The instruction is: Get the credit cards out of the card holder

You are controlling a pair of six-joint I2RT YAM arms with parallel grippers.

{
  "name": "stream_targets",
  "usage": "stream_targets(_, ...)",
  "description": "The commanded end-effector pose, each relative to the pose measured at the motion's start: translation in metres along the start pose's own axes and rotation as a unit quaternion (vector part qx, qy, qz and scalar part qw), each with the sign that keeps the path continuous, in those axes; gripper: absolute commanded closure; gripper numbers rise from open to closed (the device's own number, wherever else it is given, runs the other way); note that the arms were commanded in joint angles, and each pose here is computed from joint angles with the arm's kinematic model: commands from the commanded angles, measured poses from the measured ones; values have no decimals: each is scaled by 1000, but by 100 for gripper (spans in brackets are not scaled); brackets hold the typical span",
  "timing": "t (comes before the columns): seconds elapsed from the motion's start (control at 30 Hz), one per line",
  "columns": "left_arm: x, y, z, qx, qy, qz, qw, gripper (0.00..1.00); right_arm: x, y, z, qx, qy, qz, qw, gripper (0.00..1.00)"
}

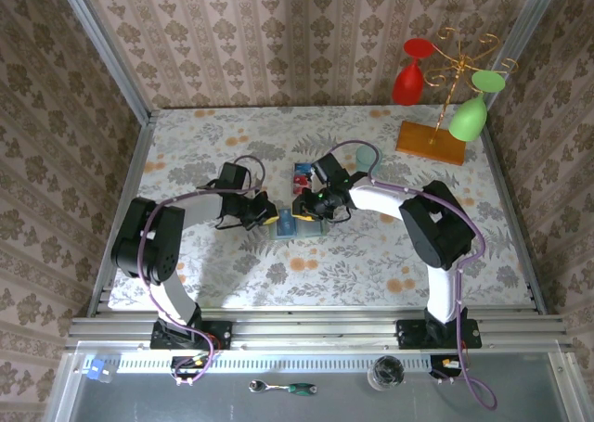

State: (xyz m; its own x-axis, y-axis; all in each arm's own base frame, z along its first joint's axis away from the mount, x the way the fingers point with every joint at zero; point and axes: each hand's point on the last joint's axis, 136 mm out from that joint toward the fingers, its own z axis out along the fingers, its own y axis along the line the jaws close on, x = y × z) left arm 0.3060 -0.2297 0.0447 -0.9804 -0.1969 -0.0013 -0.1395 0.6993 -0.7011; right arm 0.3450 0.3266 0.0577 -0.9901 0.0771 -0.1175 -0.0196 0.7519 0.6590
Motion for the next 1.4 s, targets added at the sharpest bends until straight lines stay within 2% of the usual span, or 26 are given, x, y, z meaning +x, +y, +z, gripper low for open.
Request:
stream_targets(0.0,8,16,5,-15,14,-1,1000,100,4,6,3,-5,19,7,1000,76)
stream_targets(0.23,12,30,8,-35,18,-5,999,100,5,5,12,-4,30,9,1000,76)
stream_targets(1.1,11,33,8,-43,18,-7,999,100,12,-3,31,-5,57,13,998,76)
stream_targets(1.37,11,33,8,-43,18,-7,999,100,12,7,34,-32,62,9,998,79)
